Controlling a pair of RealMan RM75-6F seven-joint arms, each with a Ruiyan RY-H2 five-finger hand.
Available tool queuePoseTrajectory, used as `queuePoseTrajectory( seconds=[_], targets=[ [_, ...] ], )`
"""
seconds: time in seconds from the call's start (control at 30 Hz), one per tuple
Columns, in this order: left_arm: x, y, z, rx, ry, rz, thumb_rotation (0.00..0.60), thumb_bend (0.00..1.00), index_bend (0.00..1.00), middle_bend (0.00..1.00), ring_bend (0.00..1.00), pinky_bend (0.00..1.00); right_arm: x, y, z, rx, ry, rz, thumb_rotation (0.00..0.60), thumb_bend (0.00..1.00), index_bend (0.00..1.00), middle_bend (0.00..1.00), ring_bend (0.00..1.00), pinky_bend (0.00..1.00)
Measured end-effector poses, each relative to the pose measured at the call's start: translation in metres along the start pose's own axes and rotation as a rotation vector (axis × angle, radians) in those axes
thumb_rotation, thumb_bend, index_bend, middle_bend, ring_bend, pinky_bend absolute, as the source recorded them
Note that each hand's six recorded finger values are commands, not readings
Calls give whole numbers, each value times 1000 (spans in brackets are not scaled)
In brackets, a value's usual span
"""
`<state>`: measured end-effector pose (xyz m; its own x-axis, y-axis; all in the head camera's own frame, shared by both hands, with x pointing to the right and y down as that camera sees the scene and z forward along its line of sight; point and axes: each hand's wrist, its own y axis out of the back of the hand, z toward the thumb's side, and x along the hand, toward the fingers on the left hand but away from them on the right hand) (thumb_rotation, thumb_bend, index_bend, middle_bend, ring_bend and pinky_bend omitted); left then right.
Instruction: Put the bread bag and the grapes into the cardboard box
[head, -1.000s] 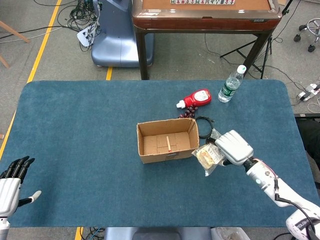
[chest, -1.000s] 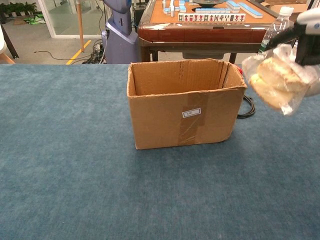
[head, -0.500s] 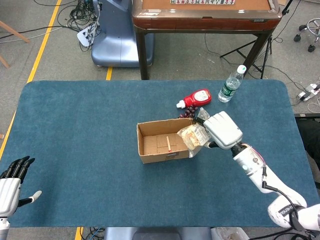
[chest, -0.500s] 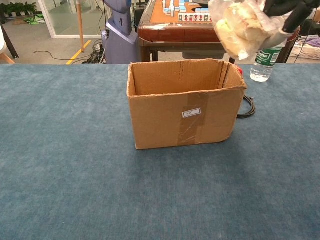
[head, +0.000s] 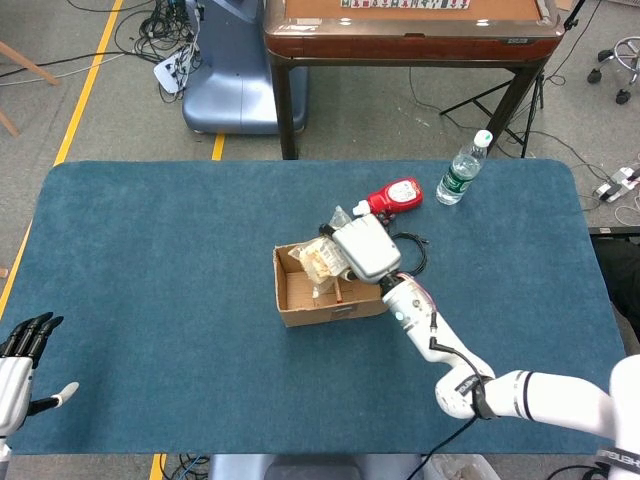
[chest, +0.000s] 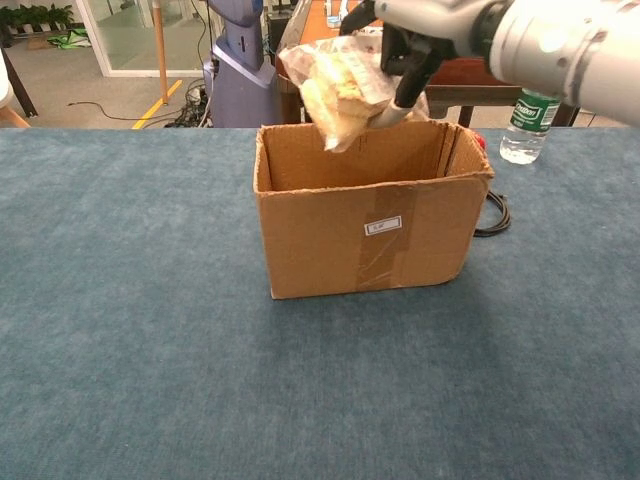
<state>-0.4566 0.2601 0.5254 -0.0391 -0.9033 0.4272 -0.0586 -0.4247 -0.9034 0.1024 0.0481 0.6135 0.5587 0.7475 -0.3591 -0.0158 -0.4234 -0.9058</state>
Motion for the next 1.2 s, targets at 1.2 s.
queuePoseTrajectory(
  seconds=[1.2],
  targets=[
    [2, -4, -3, 32, 20, -11, 600, 0, 143, 119, 111, 298, 73, 63, -96, 79, -163, -67, 600, 0, 303, 930, 908, 879]
  ],
)
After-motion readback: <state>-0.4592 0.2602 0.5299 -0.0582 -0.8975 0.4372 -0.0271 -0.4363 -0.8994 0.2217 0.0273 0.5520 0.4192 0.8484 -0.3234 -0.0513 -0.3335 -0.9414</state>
